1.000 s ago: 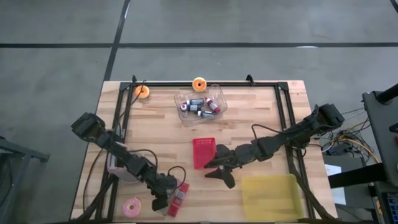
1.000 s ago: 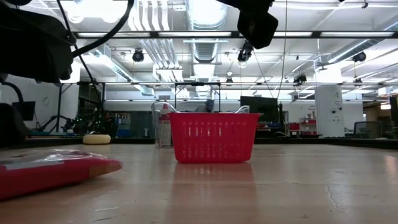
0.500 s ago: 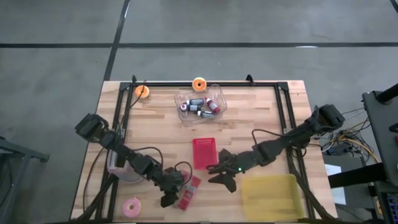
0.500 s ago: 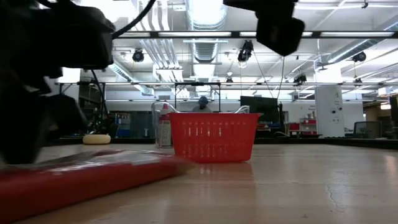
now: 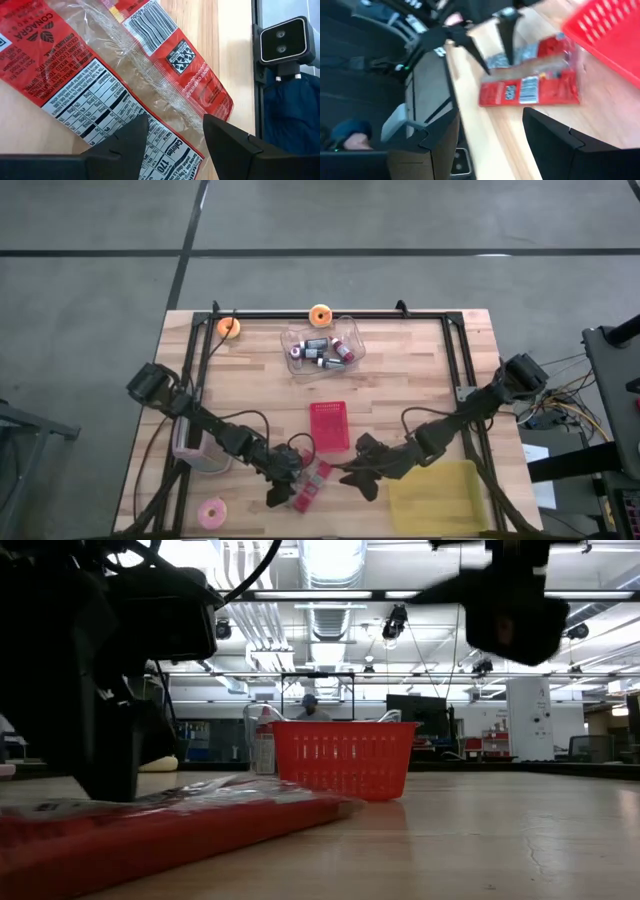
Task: Pick & Place Food Item
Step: Put the red popcorn bag into the yellow bin
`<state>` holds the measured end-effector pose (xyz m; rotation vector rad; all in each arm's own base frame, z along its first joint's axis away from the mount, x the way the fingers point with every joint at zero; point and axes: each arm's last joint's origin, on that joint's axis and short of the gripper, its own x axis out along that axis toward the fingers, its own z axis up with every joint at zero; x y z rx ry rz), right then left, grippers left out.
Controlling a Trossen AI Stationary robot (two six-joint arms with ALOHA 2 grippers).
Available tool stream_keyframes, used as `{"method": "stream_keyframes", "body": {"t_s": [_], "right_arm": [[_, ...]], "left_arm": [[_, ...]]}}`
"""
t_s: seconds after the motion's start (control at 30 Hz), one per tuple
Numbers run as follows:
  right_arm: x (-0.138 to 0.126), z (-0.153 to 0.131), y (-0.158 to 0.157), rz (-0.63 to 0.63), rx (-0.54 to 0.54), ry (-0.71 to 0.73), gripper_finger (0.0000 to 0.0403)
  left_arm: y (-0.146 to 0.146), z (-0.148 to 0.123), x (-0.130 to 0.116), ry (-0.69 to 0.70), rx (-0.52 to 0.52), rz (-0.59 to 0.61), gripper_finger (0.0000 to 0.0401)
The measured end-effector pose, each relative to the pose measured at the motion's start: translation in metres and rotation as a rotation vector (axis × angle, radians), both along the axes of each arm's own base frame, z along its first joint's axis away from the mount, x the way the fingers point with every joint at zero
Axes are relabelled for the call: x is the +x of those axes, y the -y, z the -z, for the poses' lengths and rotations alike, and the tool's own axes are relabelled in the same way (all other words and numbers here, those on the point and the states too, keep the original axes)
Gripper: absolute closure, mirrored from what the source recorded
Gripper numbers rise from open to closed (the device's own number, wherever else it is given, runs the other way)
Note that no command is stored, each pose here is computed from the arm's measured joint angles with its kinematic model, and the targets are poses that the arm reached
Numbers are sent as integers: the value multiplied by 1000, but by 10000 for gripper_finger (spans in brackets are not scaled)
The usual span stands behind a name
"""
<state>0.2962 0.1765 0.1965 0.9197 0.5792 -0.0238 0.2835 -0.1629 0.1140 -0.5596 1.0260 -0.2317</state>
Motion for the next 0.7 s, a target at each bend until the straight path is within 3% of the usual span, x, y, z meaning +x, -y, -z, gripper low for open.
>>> {"method": "stream_keyframes", "body": {"t_s": [0.33, 0.7], "right_arm": [[7, 34, -4, 77, 64, -120, 188], [10, 52, -4, 159, 143, -191, 188]], "left_arm": [[0, -5, 8, 94, 103, 12, 199], [0, -6, 8, 98, 98, 13, 199]]}}
